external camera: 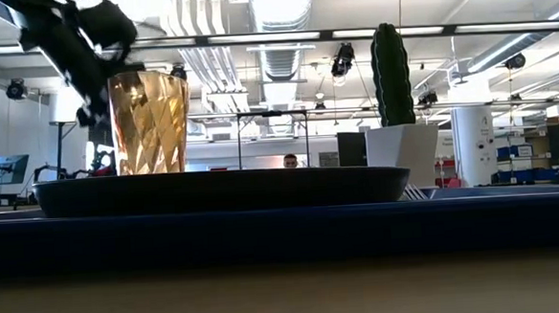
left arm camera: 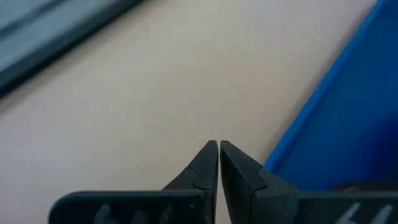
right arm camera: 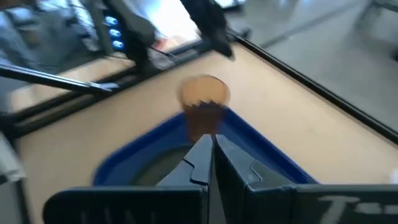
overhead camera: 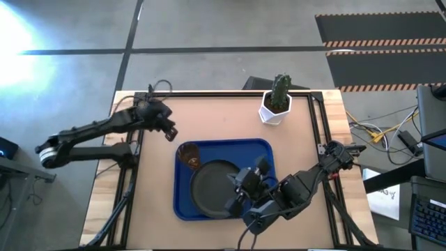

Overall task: Pick and place plate/cup/fork/spoon on tray
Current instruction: Return to Home Position

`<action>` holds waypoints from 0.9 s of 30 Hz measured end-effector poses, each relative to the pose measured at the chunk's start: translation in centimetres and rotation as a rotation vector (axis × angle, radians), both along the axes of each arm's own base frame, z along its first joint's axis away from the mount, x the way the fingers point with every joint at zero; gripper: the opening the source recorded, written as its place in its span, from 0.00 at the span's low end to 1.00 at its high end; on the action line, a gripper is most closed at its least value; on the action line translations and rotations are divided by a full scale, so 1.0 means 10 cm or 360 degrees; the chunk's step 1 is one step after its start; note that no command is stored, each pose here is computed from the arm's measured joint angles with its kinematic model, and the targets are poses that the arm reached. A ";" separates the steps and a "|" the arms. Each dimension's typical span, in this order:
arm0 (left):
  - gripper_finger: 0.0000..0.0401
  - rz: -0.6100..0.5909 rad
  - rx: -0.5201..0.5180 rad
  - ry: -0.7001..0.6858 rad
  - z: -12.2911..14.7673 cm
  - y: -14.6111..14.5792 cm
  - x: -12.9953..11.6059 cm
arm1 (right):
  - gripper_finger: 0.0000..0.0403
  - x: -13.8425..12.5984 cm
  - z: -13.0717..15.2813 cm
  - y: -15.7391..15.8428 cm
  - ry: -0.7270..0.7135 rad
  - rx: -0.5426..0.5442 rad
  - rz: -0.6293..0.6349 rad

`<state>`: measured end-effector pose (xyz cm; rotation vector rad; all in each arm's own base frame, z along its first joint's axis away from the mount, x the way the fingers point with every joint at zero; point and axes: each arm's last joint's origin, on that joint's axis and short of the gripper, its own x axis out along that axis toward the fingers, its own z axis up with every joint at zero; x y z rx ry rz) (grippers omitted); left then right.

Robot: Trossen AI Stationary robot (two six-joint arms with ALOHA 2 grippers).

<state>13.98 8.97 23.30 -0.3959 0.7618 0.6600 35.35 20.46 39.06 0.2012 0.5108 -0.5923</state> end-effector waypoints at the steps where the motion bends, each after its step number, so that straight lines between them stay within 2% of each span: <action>1: 0.00 -0.0017 0.0019 -0.0076 0.09 -0.02 -0.03 | 0.02 -0.02 -0.02 -0.03 0.0023 0.0011 -0.0047; 6: 0.00 -0.0135 0.0106 -0.0487 0.58 -0.18 -0.20 | 0.02 -0.13 -0.15 -0.19 0.0182 0.0088 -0.0292; 10: 0.00 -0.0263 0.0216 -0.0779 0.99 -0.33 -0.41 | 0.02 -0.09 -0.30 -0.24 0.0256 0.0160 -0.0360; 17: 0.00 -0.0481 0.0390 -0.1145 1.57 -0.60 -0.77 | 0.02 -0.01 -0.78 -0.40 0.0605 0.0389 -0.0540; 24: 0.00 -0.0585 0.0472 -0.1294 1.78 -0.74 -0.97 | 0.02 -0.13 -1.26 -0.37 0.1074 0.0740 -0.0731; 27: 0.00 -0.0585 0.0479 -0.1303 1.78 -0.76 -1.00 | 0.02 -0.19 -1.36 -0.28 0.1140 0.0808 -0.0772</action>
